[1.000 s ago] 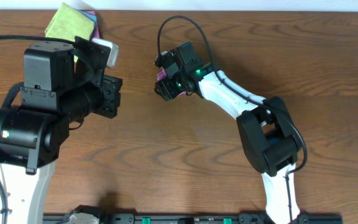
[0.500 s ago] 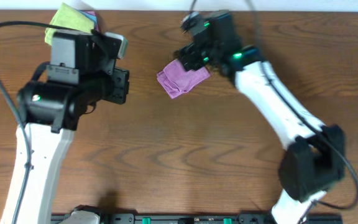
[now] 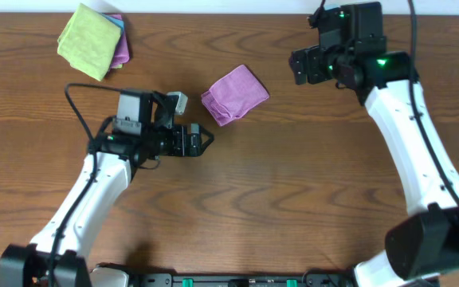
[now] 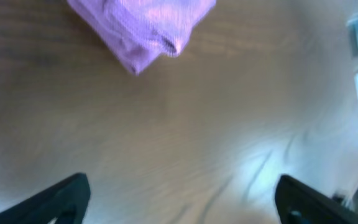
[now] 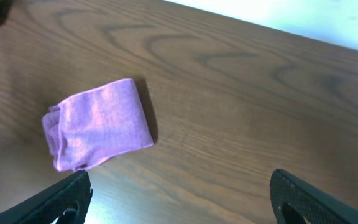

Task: Fold the cloth
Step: 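Grasp the folded purple cloth with the left gripper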

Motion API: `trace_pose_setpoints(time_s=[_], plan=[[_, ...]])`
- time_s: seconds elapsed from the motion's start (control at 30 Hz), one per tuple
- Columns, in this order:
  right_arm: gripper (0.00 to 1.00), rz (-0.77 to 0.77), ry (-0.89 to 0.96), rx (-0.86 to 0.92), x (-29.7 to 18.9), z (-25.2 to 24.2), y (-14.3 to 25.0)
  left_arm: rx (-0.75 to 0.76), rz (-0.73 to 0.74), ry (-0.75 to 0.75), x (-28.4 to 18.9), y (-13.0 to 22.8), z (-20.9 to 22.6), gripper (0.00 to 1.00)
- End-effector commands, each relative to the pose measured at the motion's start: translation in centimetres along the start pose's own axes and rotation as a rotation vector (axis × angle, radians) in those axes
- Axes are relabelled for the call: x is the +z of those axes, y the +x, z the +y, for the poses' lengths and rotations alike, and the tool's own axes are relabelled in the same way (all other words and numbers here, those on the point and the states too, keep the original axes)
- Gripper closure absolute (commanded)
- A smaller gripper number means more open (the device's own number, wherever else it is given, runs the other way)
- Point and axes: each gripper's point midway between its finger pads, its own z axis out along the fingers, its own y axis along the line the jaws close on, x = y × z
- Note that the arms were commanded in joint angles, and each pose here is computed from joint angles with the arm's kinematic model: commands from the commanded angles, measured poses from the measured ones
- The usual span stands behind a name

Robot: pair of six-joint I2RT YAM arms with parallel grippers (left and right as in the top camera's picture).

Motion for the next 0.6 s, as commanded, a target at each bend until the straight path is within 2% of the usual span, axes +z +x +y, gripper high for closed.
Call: trace_pose_setpoints(time_s=[0.0, 0.27, 0.37, 0.57], plan=[[0.08, -0.03, -0.004, -0.036, -1.9, 0.4, -0.7, -0.21, -0.006, 0.07, 1.5, 0.4, 0.3, 0.04], [0.07, -0.001, -0.005, -0.039, -2.5, 0.5, 0.1, -0.509, -0.04, 0.201, 5.2, -1.6, 1.1, 0.05], [0.07, 0.013, -0.007, -0.037, -2.6, 0.5, 0.4, -0.544, -0.062, 0.247, 6.0, -2.5, 1.1, 0.05], [0.07, 0.02, -0.007, -0.044, -2.6, 0.6, 0.6, -0.645, -0.078, 0.198, 7.2, -2.4, 2.9, 0.04]])
